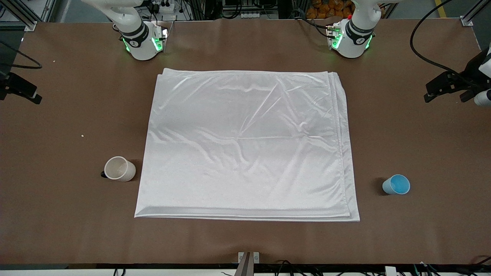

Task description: Place blue cup into white mug on cloth

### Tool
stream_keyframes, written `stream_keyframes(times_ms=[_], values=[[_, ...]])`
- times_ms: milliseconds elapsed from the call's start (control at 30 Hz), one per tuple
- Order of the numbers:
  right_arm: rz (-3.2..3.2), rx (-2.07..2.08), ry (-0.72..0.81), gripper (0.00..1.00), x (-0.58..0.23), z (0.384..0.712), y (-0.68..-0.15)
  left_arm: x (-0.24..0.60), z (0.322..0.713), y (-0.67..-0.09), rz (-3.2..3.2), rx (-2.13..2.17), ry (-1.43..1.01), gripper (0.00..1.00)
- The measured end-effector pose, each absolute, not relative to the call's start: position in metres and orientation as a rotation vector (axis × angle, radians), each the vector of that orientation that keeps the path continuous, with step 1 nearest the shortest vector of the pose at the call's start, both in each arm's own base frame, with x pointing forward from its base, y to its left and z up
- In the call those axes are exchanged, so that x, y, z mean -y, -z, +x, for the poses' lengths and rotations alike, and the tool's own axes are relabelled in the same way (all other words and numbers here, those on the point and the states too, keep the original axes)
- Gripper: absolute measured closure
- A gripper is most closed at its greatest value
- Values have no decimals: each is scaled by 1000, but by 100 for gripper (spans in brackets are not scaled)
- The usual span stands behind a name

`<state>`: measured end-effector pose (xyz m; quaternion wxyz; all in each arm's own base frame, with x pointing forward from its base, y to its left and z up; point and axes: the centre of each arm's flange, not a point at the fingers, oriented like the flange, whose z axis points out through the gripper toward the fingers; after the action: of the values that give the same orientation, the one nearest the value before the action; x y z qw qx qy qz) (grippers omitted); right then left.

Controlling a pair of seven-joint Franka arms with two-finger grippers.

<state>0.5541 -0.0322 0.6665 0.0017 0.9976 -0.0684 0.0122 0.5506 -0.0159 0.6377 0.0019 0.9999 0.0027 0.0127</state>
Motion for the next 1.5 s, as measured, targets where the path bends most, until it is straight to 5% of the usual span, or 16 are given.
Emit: stream_keyframes(times_ms=[767,1500], values=[[3131,208,-69,0,30,560,-660,1,580,-600,3139,-49,-28,0],[3117,-307,-52,0,33,576,-567,-66,664,-409,3128,52,105,0]])
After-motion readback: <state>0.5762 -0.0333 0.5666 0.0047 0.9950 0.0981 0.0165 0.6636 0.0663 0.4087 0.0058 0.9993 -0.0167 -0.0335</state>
